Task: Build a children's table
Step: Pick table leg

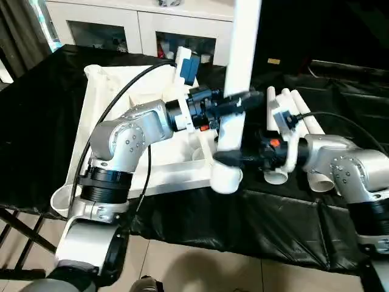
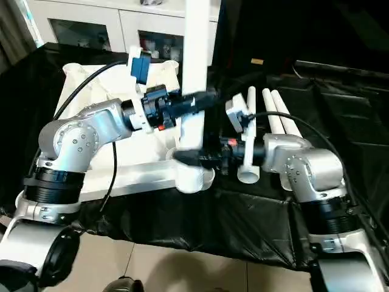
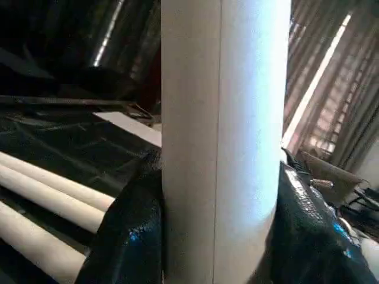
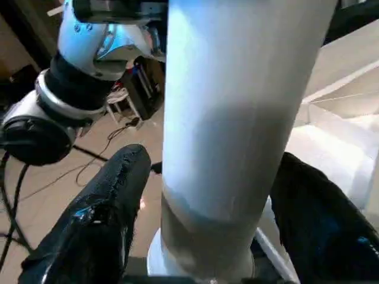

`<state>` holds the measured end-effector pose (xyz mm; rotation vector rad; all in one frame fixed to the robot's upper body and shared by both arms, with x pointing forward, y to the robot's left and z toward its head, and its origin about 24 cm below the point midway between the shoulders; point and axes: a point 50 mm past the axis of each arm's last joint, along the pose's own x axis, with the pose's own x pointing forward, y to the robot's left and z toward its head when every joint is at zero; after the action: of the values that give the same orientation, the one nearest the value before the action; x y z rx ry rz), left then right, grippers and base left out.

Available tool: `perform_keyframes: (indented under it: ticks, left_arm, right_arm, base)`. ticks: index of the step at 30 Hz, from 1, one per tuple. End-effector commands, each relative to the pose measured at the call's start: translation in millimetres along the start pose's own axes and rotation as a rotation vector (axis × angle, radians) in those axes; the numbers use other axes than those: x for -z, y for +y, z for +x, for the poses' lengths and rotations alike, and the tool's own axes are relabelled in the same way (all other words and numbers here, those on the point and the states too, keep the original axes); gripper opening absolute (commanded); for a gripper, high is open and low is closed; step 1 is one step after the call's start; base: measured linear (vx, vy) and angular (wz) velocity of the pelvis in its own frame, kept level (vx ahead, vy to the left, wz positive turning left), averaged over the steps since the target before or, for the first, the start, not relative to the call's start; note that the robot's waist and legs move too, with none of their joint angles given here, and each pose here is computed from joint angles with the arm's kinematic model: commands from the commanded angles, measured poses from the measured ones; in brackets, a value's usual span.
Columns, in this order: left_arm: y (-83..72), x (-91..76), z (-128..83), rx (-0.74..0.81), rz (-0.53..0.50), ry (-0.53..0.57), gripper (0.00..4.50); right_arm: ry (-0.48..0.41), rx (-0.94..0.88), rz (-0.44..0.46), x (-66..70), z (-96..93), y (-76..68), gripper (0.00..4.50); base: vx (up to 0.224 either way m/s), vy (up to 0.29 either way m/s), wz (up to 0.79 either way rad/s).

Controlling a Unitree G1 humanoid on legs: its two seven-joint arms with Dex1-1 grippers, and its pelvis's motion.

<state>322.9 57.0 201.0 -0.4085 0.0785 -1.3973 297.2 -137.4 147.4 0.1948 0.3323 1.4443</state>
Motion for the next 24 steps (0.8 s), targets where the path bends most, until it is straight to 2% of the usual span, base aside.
perform_keyframes:
  ticks: [1,13,24]
  left_arm:
    - [-4.4,-4.2,3.8,0.036,0.011,0.005,1.85]
    - [-11.9,-2.3,5.9,0.117,-0.022,-0.004,1.85]
    - [-12.8,-0.5,8.0,0.122,-0.036,-0.013,1.85]
  right_arm:
    - [0.022,-0.011,-0.025,-4.3,-0.5,0.2,3.39]
    - [0.027,-0.059,0.003,-0.9,3.6,1.4,3.39]
    - [0.027,-0.078,0.023,3.1,7.2,2.2,2.33]
  base:
    - [0.0,0.0,0.0]
    - [0.0,0.0,0.0]
    - [0.0,0.0,0.0]
